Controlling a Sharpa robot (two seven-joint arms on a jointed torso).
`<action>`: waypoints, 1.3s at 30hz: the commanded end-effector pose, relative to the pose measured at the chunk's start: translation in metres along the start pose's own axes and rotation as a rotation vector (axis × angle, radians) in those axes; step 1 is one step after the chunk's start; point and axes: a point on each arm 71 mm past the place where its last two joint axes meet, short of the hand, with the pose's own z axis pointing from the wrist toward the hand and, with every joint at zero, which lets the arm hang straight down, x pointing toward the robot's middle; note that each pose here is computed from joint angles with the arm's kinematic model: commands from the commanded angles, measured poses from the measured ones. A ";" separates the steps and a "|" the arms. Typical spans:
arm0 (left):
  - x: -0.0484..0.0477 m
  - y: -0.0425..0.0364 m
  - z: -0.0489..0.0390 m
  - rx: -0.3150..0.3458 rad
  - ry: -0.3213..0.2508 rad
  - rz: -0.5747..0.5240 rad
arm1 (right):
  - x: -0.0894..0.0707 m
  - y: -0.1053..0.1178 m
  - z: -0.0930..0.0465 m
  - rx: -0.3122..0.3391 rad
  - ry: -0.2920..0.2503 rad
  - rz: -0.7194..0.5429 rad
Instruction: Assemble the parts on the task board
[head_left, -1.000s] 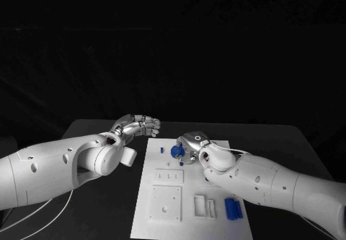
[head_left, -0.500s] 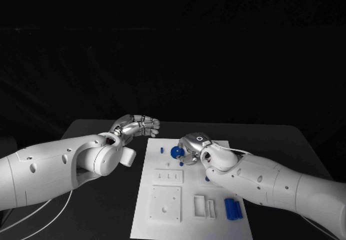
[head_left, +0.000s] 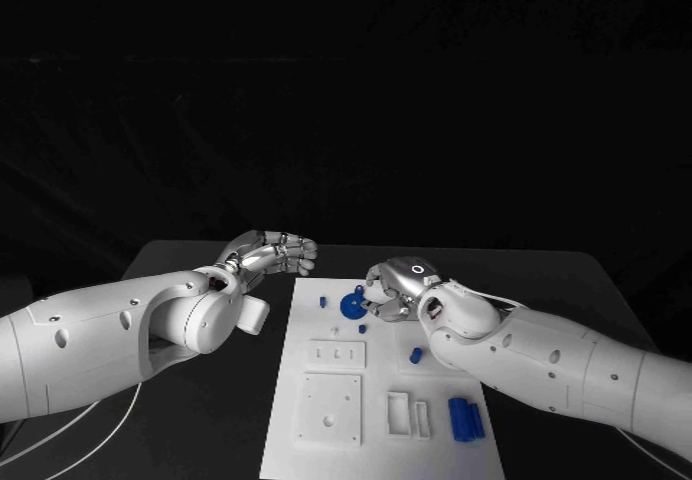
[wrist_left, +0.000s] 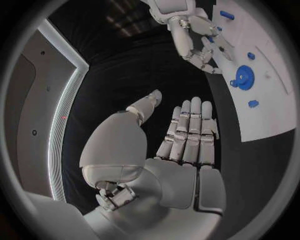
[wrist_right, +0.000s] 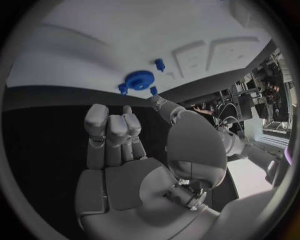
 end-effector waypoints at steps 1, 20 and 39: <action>-0.0010 -0.0030 -0.0001 0.016 0.000 0.000 | -0.016 -0.004 -0.005 -0.044 -0.029 0.109; -0.0042 -0.0020 -0.0010 0.016 0.000 0.000 | -0.037 -0.126 -0.051 0.077 0.090 0.279; -0.0053 -0.0006 0.0010 0.014 0.000 0.001 | -0.003 -0.168 -0.068 0.185 0.194 0.343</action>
